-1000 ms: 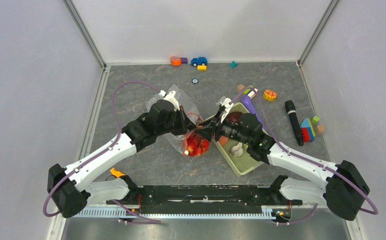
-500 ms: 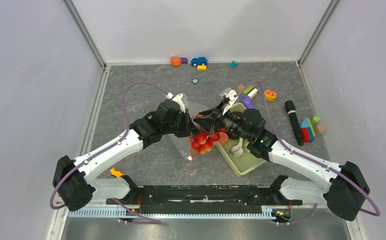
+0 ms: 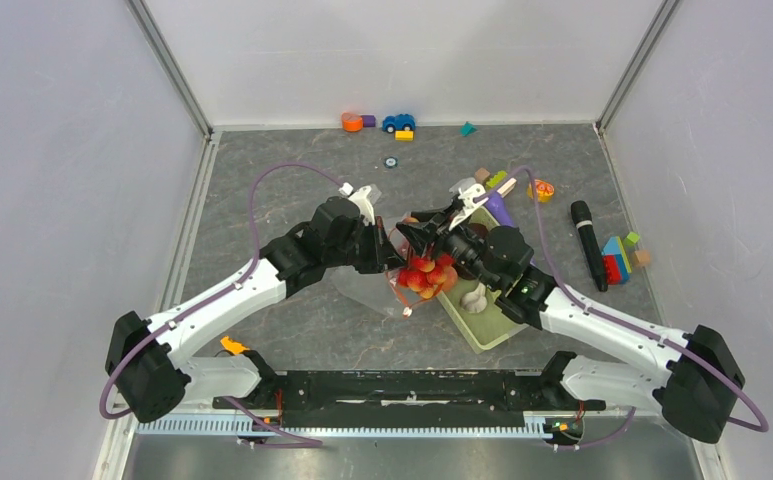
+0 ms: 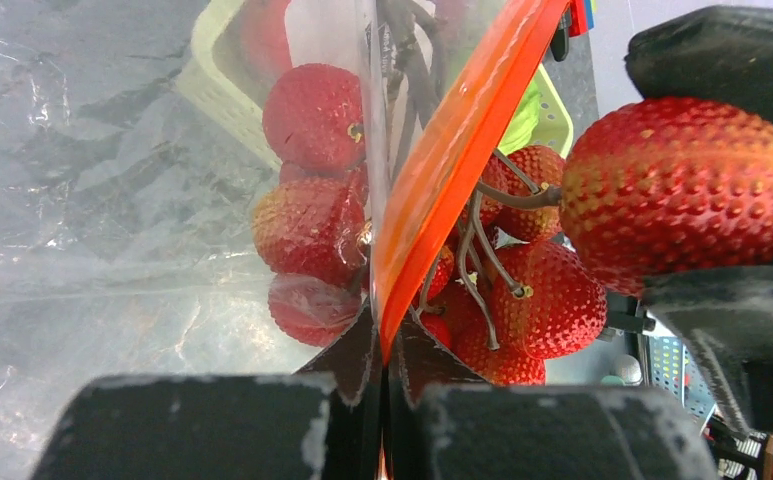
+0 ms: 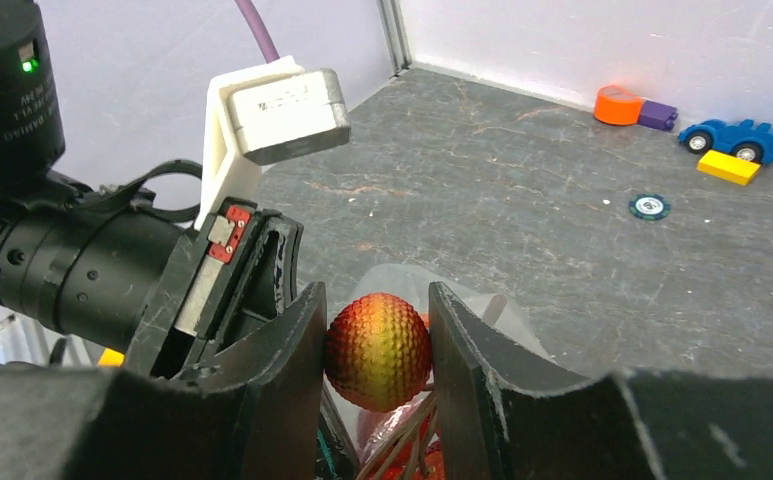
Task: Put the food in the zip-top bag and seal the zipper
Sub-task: Place the fake fruit in the zipper food storage bag.
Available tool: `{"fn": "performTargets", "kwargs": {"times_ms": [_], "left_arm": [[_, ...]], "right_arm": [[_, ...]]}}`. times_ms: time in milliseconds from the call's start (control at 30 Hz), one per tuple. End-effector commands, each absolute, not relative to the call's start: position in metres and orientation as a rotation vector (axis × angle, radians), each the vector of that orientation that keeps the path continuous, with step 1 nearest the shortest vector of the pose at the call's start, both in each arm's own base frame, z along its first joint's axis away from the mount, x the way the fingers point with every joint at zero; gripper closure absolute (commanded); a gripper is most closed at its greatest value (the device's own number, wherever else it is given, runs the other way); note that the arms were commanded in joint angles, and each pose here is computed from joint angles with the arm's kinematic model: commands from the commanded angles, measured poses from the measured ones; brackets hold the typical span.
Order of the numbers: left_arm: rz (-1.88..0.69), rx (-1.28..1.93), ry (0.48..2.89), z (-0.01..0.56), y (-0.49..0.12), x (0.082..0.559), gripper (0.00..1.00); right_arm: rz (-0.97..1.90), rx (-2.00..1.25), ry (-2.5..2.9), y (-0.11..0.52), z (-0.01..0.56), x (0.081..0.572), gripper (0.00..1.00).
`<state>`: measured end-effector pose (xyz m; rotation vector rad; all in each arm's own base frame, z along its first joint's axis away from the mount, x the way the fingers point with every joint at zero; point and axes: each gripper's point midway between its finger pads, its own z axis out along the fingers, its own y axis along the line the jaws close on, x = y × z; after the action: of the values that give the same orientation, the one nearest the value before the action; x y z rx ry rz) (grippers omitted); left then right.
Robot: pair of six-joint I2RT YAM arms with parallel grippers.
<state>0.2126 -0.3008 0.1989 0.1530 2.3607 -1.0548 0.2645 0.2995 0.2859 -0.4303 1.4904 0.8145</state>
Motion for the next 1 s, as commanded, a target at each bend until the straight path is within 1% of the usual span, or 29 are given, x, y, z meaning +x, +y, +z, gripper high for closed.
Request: {"fn": "performTargets", "kwargs": {"times_ms": [0, 267, 433, 567, 600, 633, 800, 967], "left_arm": [[-1.145, 0.206, 2.306, 0.222, -0.311, 0.210, 0.98], [-1.172, 0.180, 2.290, 0.229, -0.313, 0.214, 0.98], [-1.163, 0.152, 2.288, 0.228, -0.308, 0.217, 0.98], [-1.177, 0.150, 2.287, 0.229, -0.309, 0.218, 0.98], [-1.179, 0.149, 2.286, 0.229, -0.309, 0.218, 0.98], [-1.179, 0.147, 2.285, 0.229, -0.309, 0.218, 0.98], [-1.178, 0.127, 2.280, 0.231, -0.305, 0.219, 0.98], [-1.161, 0.078, 2.297, 0.224, -0.298, 0.223, 0.98]], "right_arm": [[0.748, -0.414, 1.373, 0.287, 0.307, 0.265, 1.00], [0.697, -0.455, 1.430, 0.284, 0.282, 0.261, 1.00], [0.727, -0.598, 1.446, 0.292, 0.259, 0.244, 1.00], [0.730, -0.635, 1.482, 0.296, 0.249, 0.242, 0.94], [0.721, -0.633, 1.497, 0.296, 0.246, 0.244, 0.92], [0.712, -0.630, 1.510, 0.297, 0.245, 0.246, 0.87], [0.665, -0.636, 1.584, 0.299, 0.237, 0.256, 0.57], [0.675, -0.660, 1.629, 0.305, 0.236, 0.255, 0.32]]}}
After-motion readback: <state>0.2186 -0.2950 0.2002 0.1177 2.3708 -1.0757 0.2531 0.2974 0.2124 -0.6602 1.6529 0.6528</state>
